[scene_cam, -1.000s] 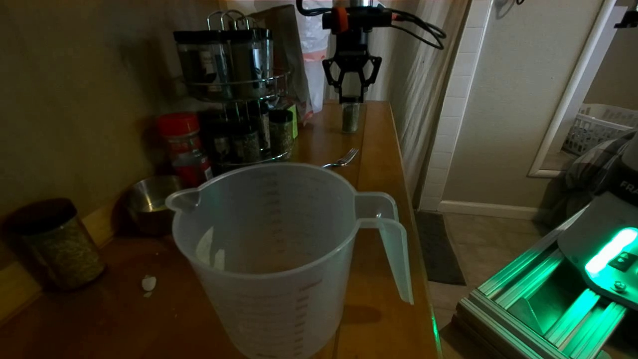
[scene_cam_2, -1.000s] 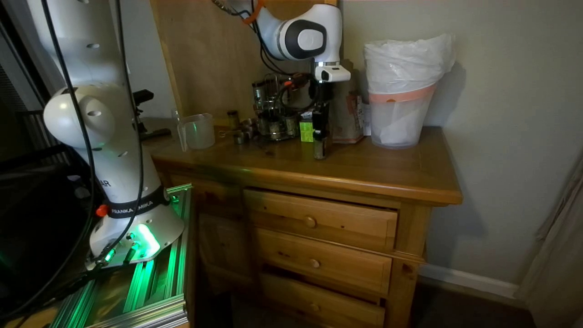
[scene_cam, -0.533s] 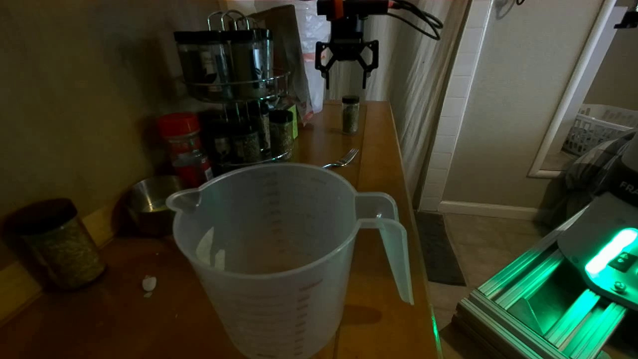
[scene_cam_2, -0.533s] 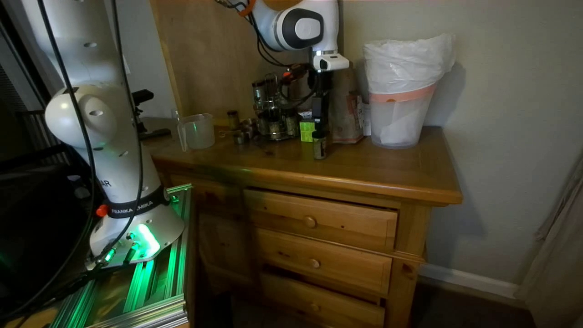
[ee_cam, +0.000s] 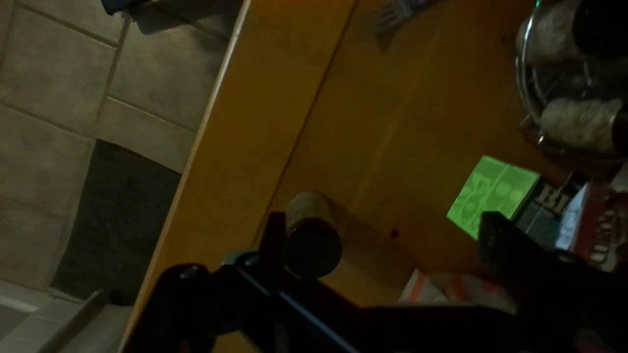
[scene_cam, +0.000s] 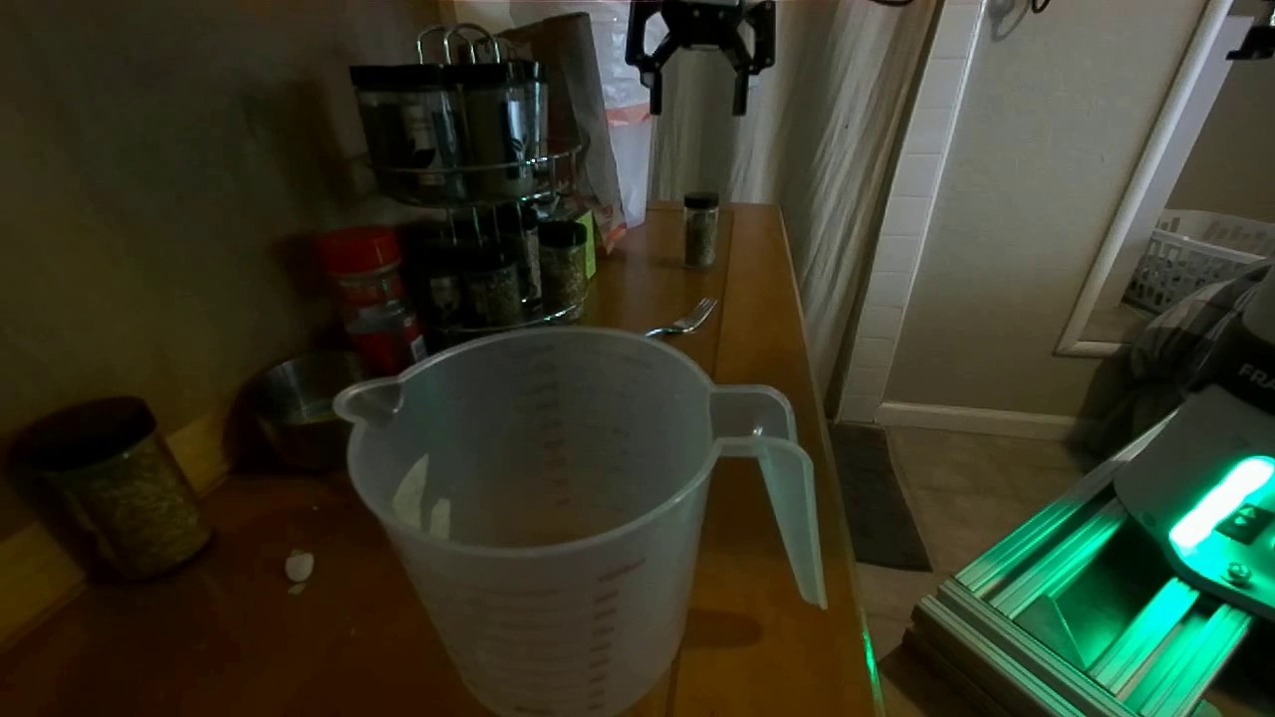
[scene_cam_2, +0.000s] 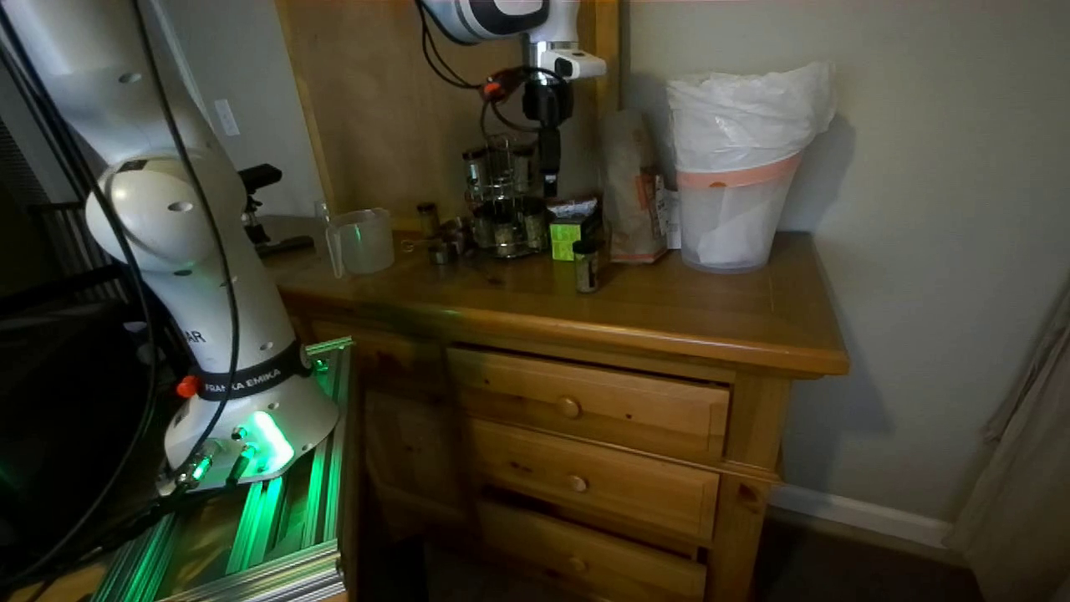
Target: Remove one container from the seasoning rack and put it on the table
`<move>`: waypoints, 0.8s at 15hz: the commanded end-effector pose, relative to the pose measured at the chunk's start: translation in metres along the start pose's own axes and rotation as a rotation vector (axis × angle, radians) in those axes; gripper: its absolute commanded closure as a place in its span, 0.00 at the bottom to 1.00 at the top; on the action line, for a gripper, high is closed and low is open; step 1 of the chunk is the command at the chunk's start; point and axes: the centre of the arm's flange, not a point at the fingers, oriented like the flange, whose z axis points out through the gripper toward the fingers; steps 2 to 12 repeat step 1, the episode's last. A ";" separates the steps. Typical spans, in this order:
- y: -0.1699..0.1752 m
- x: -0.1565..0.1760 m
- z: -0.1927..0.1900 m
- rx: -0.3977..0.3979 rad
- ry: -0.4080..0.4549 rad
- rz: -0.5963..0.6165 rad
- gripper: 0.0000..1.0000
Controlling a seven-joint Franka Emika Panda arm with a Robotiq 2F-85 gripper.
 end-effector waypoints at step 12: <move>0.003 -0.007 -0.007 0.002 0.007 -0.011 0.00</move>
